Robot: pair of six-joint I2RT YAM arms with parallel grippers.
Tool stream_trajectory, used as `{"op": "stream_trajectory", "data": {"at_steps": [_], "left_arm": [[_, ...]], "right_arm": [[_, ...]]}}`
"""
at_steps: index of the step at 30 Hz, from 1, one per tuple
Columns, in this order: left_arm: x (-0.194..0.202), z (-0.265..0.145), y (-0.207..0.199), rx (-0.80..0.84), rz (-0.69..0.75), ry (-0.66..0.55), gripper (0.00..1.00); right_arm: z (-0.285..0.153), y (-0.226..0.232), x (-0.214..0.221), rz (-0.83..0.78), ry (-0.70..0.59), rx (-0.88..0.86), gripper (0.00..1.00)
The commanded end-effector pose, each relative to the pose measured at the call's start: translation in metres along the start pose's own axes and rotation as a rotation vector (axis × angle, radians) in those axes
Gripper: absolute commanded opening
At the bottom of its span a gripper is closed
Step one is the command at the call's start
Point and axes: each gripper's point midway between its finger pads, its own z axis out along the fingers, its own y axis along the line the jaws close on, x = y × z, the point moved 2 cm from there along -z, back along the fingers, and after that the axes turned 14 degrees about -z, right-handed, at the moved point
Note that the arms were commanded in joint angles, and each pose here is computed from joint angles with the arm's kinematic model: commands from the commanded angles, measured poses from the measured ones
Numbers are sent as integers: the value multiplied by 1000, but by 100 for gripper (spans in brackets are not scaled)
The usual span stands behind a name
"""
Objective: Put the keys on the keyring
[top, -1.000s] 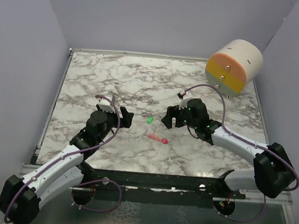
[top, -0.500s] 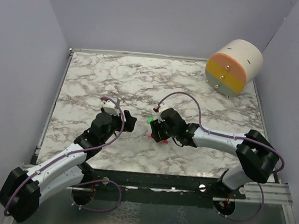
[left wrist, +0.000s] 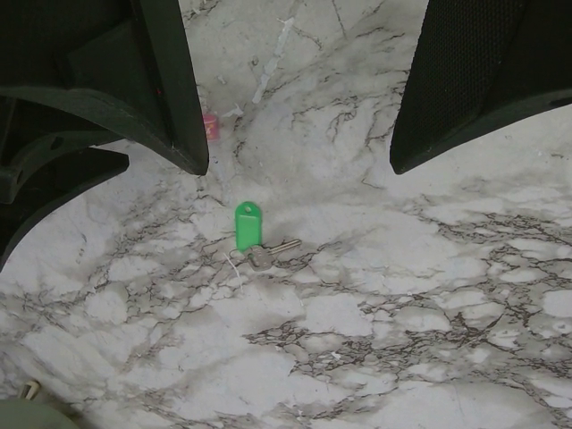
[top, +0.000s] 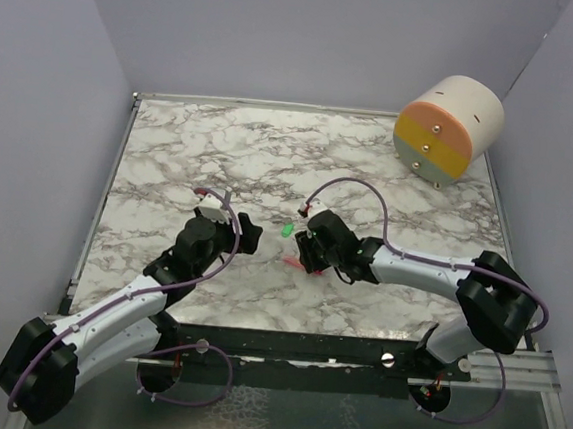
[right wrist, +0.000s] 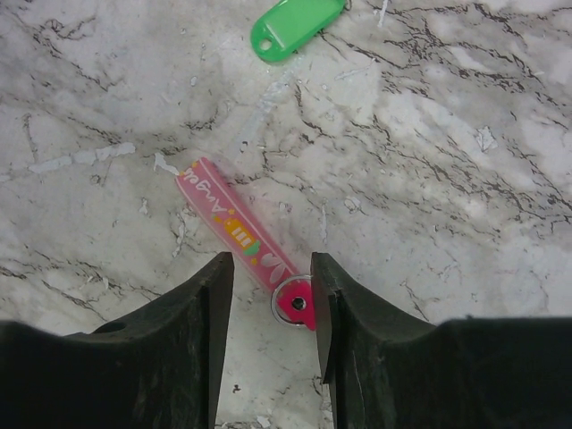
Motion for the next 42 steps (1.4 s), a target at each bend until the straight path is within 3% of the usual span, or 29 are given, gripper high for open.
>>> {"op": "stream_trajectory", "data": {"at_steps": [1,9,27,32,36,42], "left_arm": [[-1,4,-13,45,-13,-2,84],[19,13,-26,54,17,54,84],[52,36,-29,-46,108,99,84],[53,37,-27,-55,116,99,84],[54,37,-27,-58,117,97,84],[54,38,-26,-63,122,96,84]], "right_arm": [[-12,-4,1,20,-5,38,40],[-10,4,21,-2,58,41,30],[2,4,42,-19,113,69,23],[6,5,46,-23,131,70,16],[4,2,44,-21,129,82,4],[-13,4,24,-9,37,57,1]]}}
